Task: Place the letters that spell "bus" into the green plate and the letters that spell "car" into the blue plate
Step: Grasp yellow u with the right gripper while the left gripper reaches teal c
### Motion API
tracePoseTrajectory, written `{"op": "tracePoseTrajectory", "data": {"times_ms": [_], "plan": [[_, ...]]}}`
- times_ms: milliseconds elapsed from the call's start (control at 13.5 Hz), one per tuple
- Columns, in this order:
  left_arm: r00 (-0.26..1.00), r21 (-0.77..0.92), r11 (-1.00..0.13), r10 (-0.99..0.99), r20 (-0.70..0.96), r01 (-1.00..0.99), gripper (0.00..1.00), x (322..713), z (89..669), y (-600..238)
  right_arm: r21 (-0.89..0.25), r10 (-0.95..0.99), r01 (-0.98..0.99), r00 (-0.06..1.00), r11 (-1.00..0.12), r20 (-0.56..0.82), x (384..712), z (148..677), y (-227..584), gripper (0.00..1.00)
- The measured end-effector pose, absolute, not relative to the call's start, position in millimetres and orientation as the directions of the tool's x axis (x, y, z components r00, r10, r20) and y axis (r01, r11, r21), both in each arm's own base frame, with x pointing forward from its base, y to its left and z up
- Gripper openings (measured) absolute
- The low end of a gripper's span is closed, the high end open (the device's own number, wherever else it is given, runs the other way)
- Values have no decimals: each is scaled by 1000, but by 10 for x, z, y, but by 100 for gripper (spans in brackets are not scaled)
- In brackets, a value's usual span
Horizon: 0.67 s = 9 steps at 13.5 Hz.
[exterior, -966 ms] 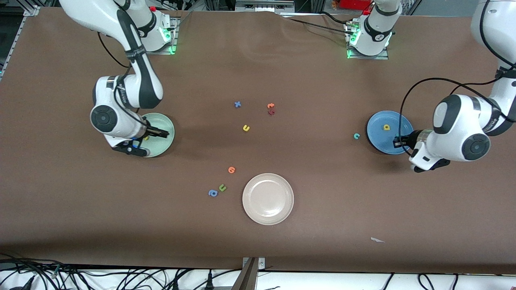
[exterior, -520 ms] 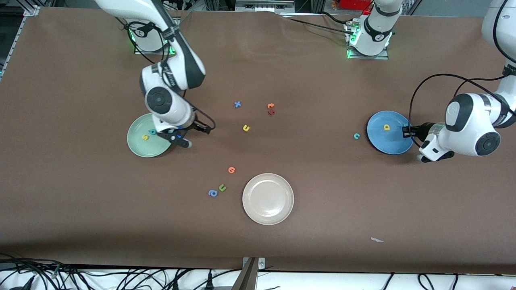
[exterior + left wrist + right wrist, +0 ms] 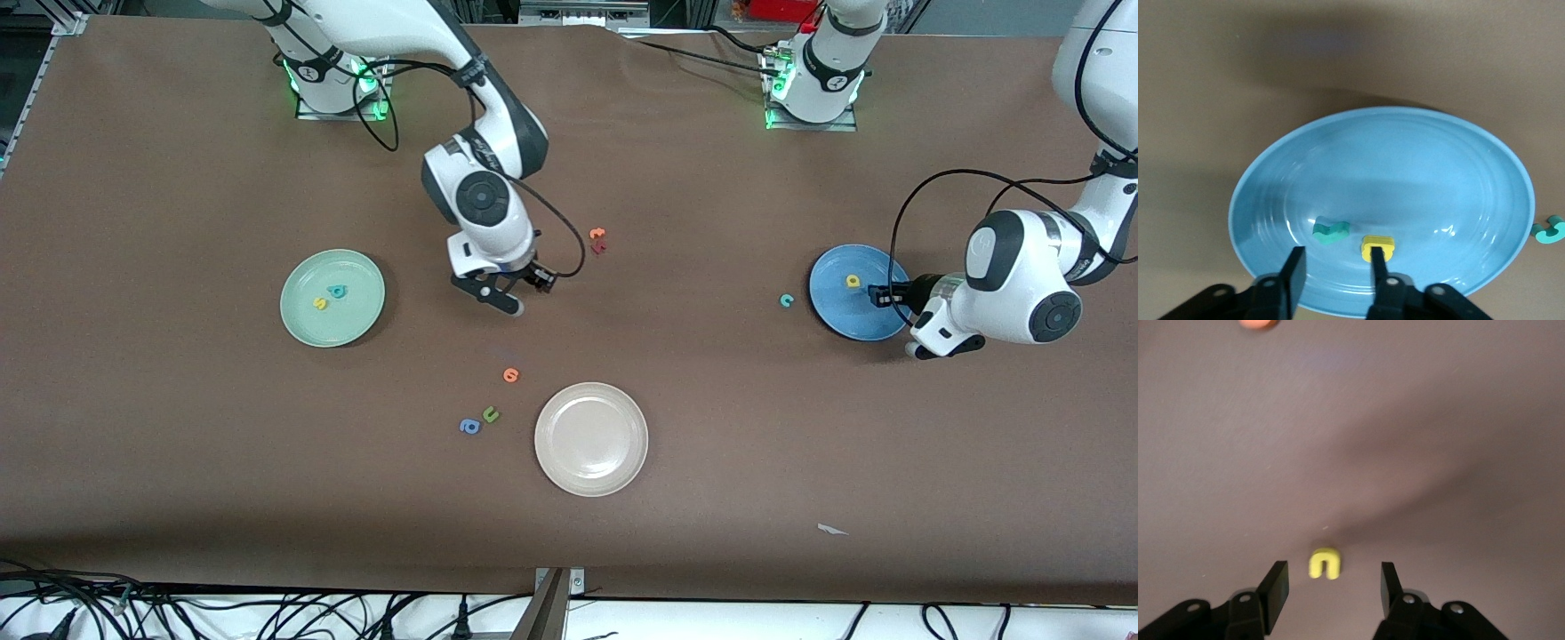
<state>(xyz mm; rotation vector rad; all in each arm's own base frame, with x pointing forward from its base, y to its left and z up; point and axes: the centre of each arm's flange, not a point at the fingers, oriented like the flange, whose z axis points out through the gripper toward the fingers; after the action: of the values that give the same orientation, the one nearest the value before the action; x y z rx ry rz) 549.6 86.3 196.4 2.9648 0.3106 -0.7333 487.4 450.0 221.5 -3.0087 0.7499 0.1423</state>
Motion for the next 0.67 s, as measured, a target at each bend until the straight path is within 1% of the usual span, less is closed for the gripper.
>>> {"op": "tracePoseTrajectory", "data": {"times_ms": [223, 297, 372, 669], "plan": [[884, 24, -982, 158, -441, 187, 84, 5570, 2143, 732, -7, -466, -469, 880, -883, -94, 4827, 1994, 4590, 61], [894, 32, -986, 133, -427, 163, 93, 5607, 2229, 584, -5, -463, -465, 882, -885, -93, 4796, 1937, 4616, 60], [904, 42, -990, 104, -414, 134, 100, 5640, 2315, 403, -2, -460, -463, 883, -887, -93, 4764, 1892, 4641, 59], [939, 87, -996, -13, -343, 18, 100, 5730, 2528, -315, 10, -460, -461, 883, -887, -95, 4728, 1795, 4650, 56]]}}
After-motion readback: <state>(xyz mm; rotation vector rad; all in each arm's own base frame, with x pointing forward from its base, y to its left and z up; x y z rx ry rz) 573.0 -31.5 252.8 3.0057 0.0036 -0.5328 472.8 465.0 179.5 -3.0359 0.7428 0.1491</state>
